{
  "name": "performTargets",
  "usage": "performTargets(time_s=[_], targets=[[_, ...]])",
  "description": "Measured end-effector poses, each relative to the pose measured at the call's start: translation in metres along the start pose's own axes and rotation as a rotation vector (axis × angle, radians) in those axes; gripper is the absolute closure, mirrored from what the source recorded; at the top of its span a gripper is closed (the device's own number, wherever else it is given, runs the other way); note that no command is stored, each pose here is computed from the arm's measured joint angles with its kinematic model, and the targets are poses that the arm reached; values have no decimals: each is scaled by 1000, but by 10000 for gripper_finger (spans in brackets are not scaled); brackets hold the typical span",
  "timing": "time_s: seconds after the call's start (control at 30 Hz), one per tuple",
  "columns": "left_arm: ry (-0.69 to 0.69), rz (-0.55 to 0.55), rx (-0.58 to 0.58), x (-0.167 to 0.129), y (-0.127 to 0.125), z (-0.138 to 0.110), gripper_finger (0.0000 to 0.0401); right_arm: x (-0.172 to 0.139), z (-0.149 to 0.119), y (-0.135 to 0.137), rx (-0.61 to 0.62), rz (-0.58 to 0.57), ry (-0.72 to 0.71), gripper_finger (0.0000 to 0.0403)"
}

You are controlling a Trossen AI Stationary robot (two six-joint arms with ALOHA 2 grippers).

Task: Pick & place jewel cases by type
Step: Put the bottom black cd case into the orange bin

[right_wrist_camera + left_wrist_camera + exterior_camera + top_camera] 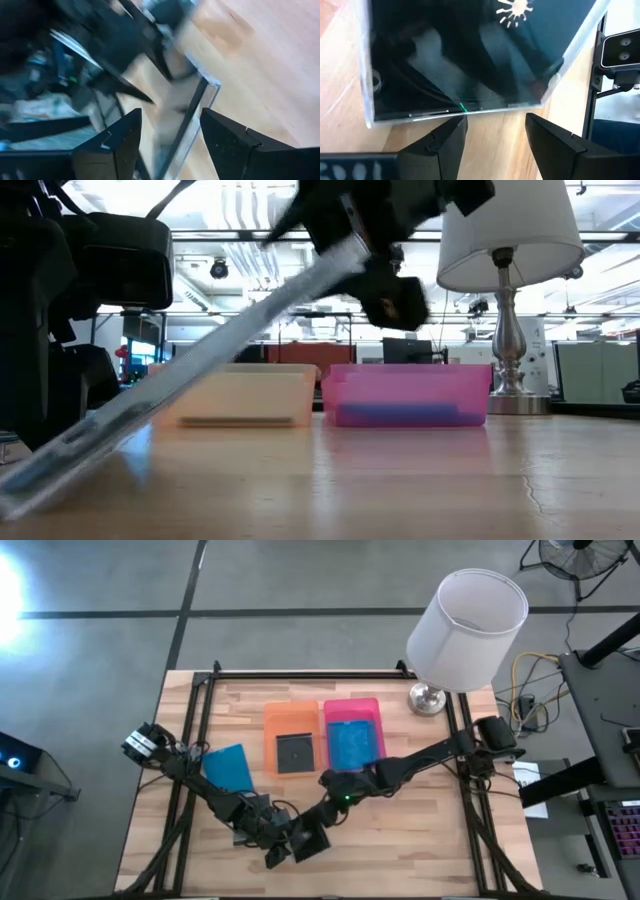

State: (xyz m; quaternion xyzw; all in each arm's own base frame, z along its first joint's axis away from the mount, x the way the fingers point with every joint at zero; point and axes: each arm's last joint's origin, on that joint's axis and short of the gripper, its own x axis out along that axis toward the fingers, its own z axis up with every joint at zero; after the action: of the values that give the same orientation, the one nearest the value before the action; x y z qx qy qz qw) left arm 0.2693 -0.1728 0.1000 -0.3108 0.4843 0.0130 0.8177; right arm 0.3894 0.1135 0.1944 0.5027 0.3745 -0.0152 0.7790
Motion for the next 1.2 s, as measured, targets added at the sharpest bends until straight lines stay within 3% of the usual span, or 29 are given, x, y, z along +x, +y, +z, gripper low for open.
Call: performTargets(time_s=[0.5,0.83,1.03,1.2], targets=[[-13,-6,0,0,-3,2,206,2,2,1,2,28,-34,204],[-83,-21,34,-2,-13,10,206,2,4,12,-11,132,-62,204],[-147,3,35,-2,-14,15,206,8,-3,4,-3,86,-21,204],[-146,6,35,-2,-13,14,206,7,-3,9,5,113,-35,204]])
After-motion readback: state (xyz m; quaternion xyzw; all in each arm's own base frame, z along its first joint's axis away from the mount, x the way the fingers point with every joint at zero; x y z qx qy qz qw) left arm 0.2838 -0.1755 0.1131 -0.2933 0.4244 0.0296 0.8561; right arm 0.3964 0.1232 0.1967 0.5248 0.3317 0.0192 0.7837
